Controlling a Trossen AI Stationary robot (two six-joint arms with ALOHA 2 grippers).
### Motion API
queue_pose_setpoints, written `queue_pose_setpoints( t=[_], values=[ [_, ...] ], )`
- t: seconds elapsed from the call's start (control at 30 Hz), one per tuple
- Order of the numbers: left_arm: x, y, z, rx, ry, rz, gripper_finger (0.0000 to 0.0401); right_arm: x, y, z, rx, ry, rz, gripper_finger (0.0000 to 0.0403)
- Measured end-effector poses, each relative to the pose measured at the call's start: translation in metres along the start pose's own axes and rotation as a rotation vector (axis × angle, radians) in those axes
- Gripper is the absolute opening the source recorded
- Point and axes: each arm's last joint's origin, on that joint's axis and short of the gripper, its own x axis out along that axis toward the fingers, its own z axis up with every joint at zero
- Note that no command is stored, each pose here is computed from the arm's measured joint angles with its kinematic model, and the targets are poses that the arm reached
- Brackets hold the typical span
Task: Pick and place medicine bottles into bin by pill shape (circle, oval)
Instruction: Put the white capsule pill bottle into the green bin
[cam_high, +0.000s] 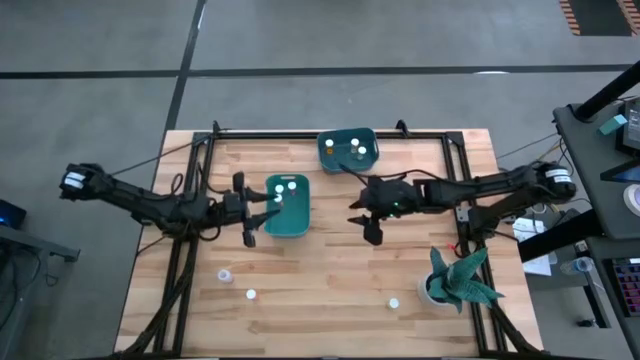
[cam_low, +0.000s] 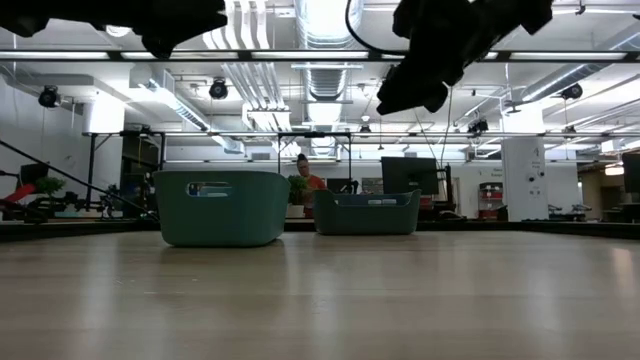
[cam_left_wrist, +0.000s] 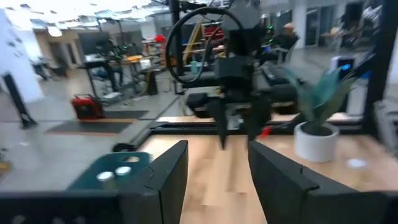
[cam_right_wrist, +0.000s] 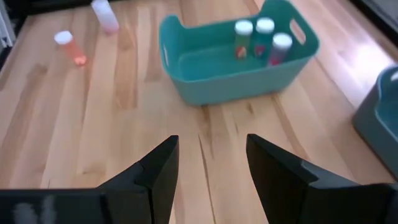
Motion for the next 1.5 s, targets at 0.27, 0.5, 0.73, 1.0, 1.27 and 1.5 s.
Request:
queue_pose_setpoints(
  t=[0.27,0.5,0.73,1.0,1.27,1.5],
  values=[
    [0.006,-0.016,-0.003,-0.201,0.057,-0.059,0.0153,0.002,-0.003,-0.019,-0.061,-0.116,0.018,0.0179],
    [0.014,-0.030,-0.005,-0.334,0.218,-0.069,0.0153,0.004,-0.002,-0.026,-0.137,-0.176,0.087,0.0170],
    [0.029,-0.047,0.009,-0.321,0.381,-0.066,0.0153,-0.003,-0.002,-0.030,-0.233,-0.272,0.102,0.0166],
    [0.048,-0.067,0.028,-0.323,0.525,-0.070,0.0153,-0.023,-0.002,-0.035,-0.298,-0.385,0.138,0.0166],
    [0.063,-0.082,0.041,-0.371,0.720,-0.086,0.0153,-0.049,-0.004,-0.044,-0.323,-0.463,0.142,0.0166],
    [0.067,-0.087,0.062,-0.481,0.902,-0.059,0.0153,-0.069,-0.005,-0.047,-0.345,-0.543,0.148,0.0166]
  ],
)
